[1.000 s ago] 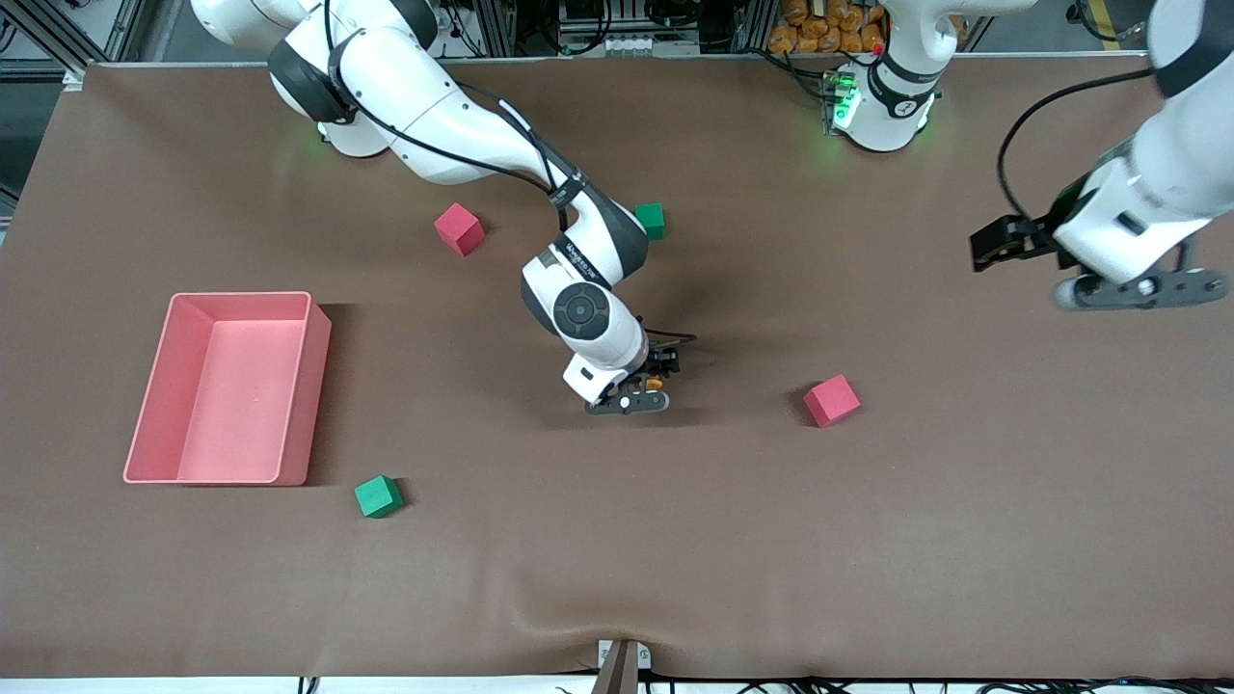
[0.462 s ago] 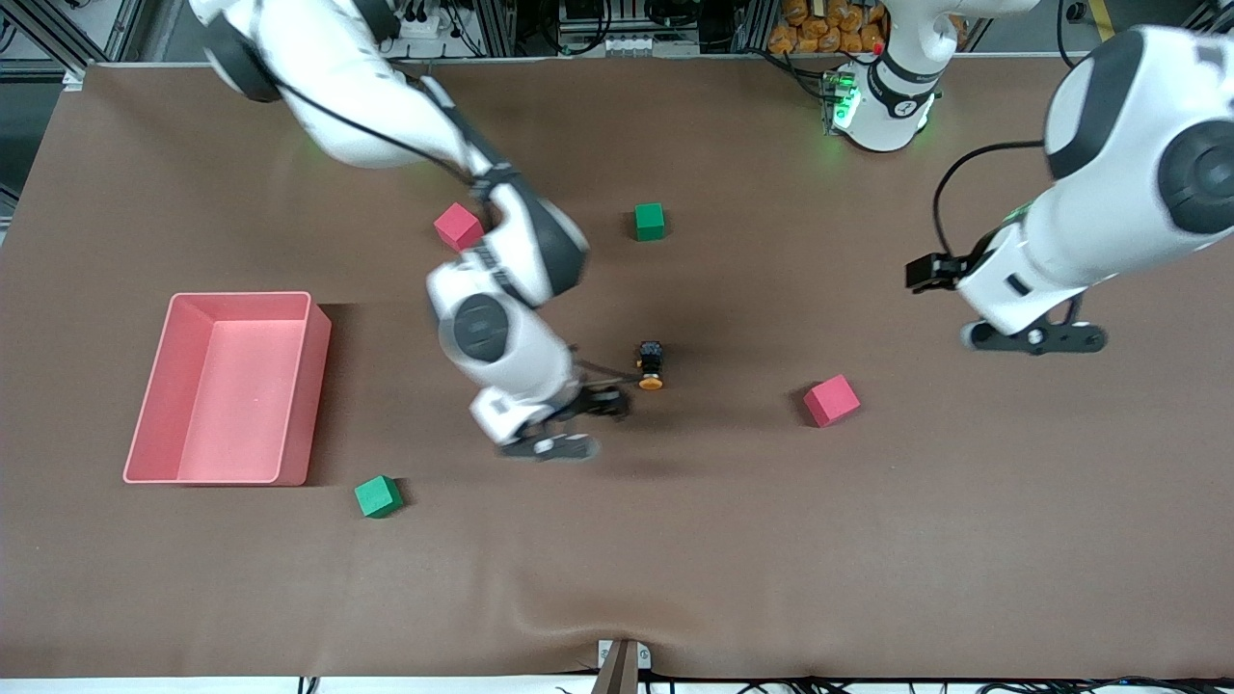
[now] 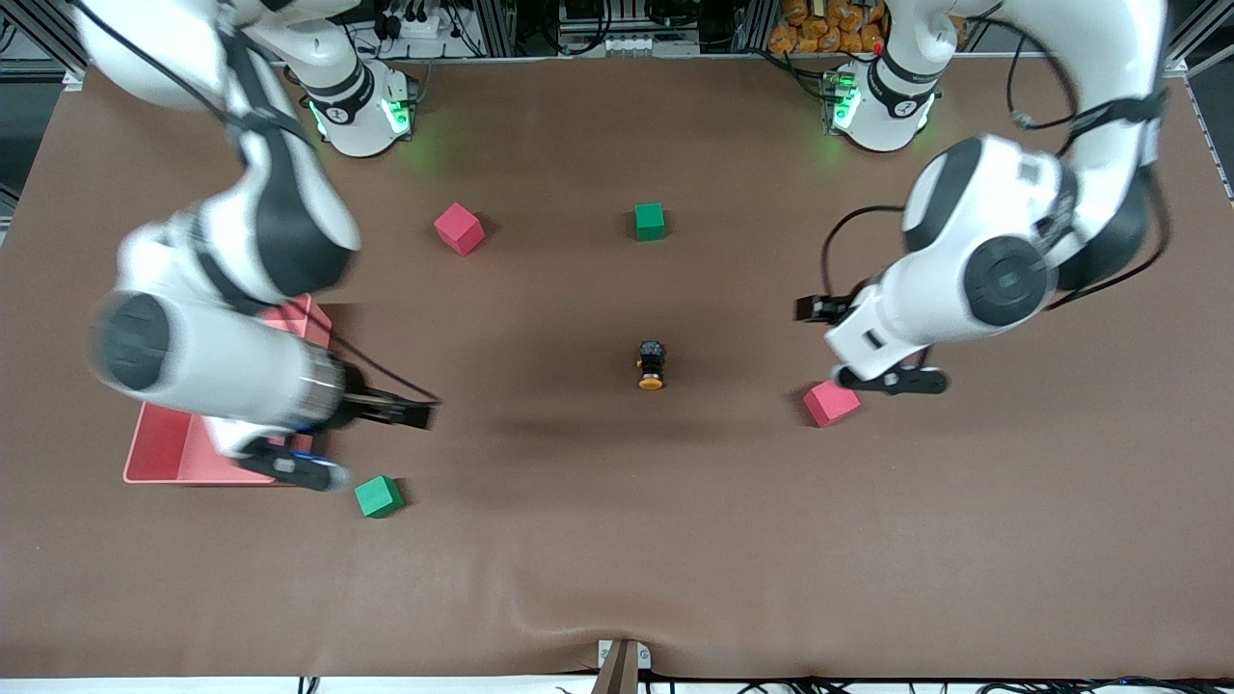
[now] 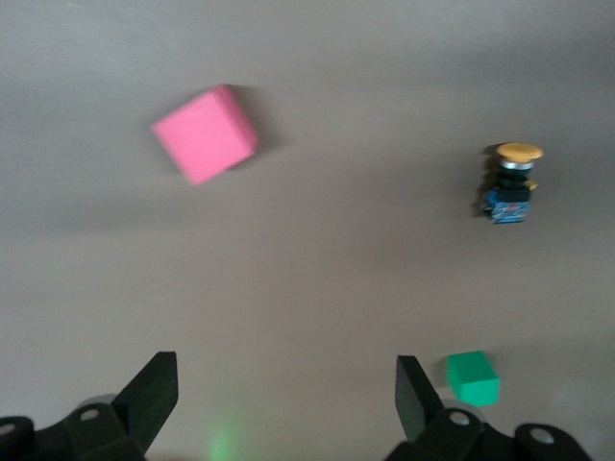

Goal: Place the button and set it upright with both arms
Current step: 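Withdraw the right gripper while the left gripper reaches the button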

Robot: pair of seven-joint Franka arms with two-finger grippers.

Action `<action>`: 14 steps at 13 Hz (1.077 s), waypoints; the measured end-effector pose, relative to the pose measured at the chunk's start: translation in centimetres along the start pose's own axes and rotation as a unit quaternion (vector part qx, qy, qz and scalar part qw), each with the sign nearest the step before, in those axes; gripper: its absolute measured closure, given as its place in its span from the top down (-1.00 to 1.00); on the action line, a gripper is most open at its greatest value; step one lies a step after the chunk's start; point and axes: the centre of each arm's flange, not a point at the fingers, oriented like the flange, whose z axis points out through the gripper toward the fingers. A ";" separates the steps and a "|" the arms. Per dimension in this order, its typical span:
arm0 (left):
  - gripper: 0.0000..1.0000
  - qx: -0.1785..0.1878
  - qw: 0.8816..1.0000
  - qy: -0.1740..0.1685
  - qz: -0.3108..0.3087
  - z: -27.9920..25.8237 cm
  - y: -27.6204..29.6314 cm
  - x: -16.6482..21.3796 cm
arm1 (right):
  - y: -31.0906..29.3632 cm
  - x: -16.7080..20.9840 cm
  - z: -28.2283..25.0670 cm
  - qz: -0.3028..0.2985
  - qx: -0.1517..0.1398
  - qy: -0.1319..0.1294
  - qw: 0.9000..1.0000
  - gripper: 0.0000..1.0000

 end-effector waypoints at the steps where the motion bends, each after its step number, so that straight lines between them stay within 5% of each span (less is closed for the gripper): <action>1: 1.00 -0.012 1.000 -0.005 -0.003 1.7 1.3 0.7 | 1.8 -0.1 -2.9 0.011 0.006 0.010 1.000 1.00; 4: 1.00 -0.046 0.998 -0.005 -0.032 8.0 7.1 2.6 | 7.2 -1.4 -9.7 0.029 0.008 0.014 0.999 1.00; 9: 1.00 -0.070 0.996 0.021 -0.044 19.7 14.8 4.4 | 12.9 -5.1 -16.0 -0.019 -0.042 0.033 0.998 1.00; 14: 1.00 -0.069 0.997 0.011 -0.041 23.0 16.1 5.3 | 17.7 -9.7 -17.0 -0.053 -0.047 0.080 0.994 1.00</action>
